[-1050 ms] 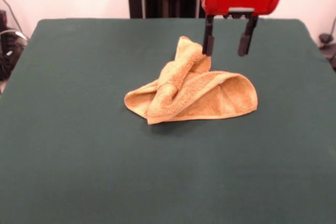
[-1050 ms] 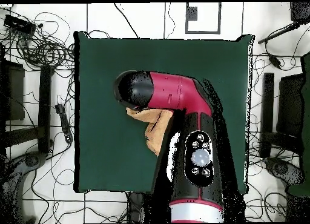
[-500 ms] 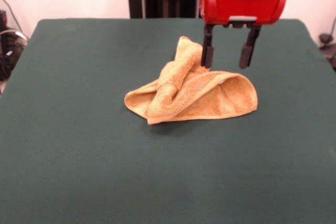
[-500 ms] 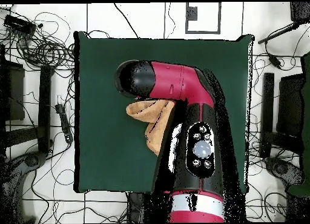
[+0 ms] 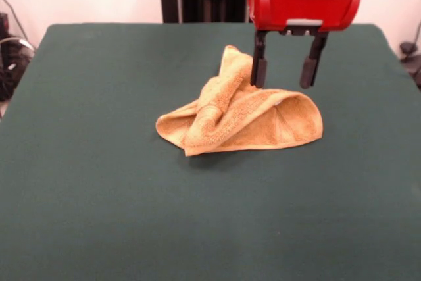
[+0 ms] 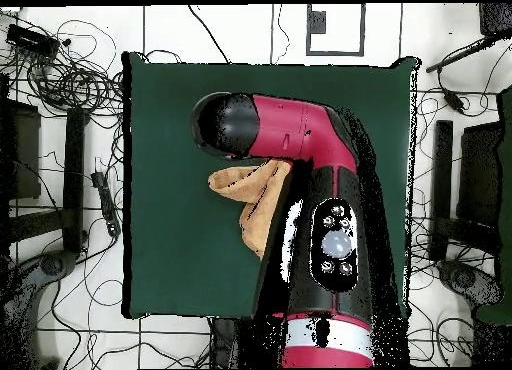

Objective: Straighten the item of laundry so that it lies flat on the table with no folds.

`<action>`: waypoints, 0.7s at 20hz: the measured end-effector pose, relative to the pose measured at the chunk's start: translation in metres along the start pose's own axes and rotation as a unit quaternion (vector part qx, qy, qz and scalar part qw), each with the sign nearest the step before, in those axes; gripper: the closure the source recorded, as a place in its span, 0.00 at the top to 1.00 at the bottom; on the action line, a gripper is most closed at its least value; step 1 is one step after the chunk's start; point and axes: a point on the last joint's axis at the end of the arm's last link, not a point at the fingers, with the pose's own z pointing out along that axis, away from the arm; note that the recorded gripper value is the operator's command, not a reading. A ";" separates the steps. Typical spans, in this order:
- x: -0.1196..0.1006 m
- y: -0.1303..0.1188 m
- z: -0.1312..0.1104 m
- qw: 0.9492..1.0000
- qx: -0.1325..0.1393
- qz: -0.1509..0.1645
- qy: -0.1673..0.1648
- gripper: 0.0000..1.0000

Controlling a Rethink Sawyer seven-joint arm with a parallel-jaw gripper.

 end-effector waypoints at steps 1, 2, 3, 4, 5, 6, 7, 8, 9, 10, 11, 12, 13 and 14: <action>-0.001 0.000 -0.001 1.000 0.000 0.000 -0.001 1.00; -0.002 0.000 -0.001 1.000 0.000 0.000 -0.002 1.00; -0.002 0.000 -0.001 1.000 0.000 0.000 -0.003 1.00; -0.003 0.000 -0.001 1.000 0.000 0.000 -0.003 1.00; -0.003 0.000 -0.002 1.000 0.000 0.000 -0.003 1.00; -0.003 0.000 -0.002 1.000 0.000 0.000 -0.003 1.00; -0.003 0.000 -0.001 1.000 0.000 0.000 -0.003 1.00; -0.003 0.000 -0.001 1.000 0.000 0.000 -0.003 1.00; -0.003 0.000 -0.001 1.000 0.000 0.000 -0.003 1.00; -0.003 0.000 -0.001 1.000 0.000 0.000 -0.003 1.00; -0.003 0.000 -0.001 1.000 0.000 0.000 -0.003 1.00; -0.003 0.000 -0.001 1.000 0.000 0.000 -0.003 1.00; -0.003 0.000 -0.001 1.000 0.000 0.000 -0.003 1.00; -0.003 0.000 -0.001 1.000 0.000 0.000 -0.003 1.00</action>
